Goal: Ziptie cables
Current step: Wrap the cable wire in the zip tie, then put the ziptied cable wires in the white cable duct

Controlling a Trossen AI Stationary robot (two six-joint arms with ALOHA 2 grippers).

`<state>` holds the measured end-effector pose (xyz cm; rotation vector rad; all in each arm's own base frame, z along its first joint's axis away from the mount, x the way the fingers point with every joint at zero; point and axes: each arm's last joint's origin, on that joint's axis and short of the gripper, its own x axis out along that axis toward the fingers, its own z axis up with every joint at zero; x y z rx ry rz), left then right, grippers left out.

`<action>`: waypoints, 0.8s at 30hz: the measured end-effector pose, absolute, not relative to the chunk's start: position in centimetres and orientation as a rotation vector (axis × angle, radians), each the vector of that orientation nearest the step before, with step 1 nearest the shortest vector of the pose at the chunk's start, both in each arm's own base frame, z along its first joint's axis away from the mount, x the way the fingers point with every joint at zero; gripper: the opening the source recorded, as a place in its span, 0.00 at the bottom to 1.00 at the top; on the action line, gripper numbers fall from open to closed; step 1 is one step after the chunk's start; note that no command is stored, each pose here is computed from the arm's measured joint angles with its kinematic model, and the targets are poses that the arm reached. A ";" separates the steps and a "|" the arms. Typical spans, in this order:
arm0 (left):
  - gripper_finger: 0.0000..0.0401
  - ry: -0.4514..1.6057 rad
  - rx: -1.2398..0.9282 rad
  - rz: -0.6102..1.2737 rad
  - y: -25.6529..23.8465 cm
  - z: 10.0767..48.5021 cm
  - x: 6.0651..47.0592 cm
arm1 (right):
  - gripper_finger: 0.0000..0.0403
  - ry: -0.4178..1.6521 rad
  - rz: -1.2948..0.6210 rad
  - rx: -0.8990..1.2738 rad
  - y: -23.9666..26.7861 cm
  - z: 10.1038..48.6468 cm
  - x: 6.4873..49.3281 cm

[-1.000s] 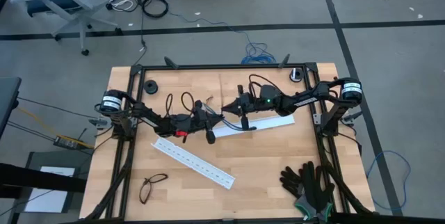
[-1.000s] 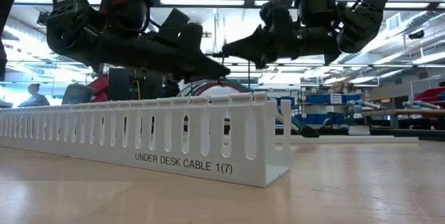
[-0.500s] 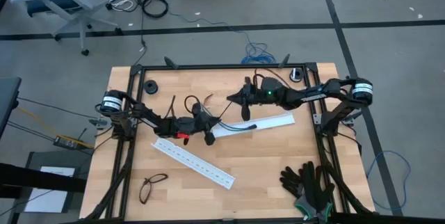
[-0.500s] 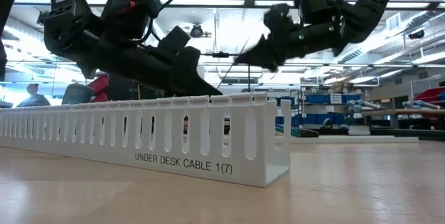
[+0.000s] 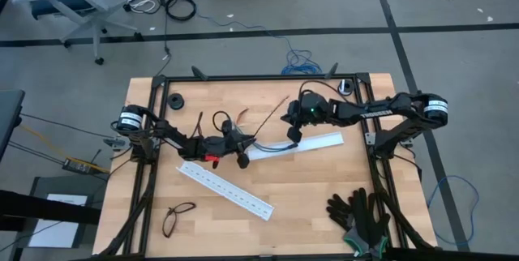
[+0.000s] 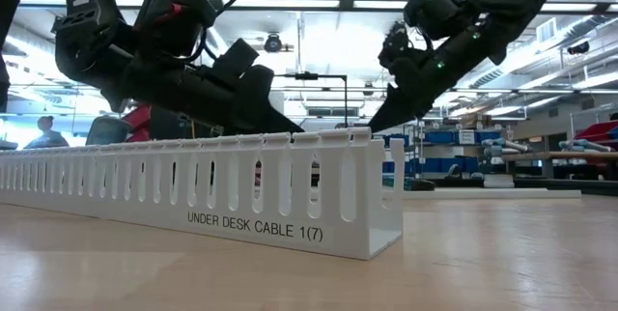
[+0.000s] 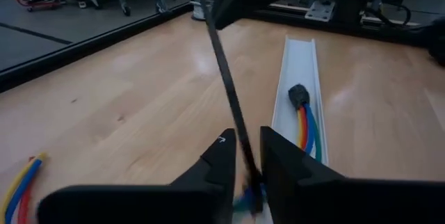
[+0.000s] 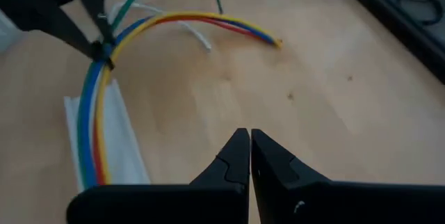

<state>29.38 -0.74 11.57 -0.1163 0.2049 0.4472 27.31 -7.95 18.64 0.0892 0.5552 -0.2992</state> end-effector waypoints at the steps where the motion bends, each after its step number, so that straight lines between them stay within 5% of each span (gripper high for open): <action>1: 0.12 0.206 -0.116 0.446 -0.7 11.6 29.4 | 0.00 0.556 -0.291 0.093 -7.8 18.6 27.4; 10: 0.30 0.180 -0.119 0.433 -0.8 11.8 29.5 | 0.01 0.580 -0.178 0.138 -6.3 18.4 27.6; 17: 0.29 0.059 -0.011 0.402 -1.2 15.1 29.2 | 0.03 0.609 -0.044 0.149 -4.0 18.2 27.8; 24: 0.27 0.188 0.034 0.387 -2.3 17.7 27.3 | 0.03 0.742 -0.032 0.182 -2.4 17.2 27.2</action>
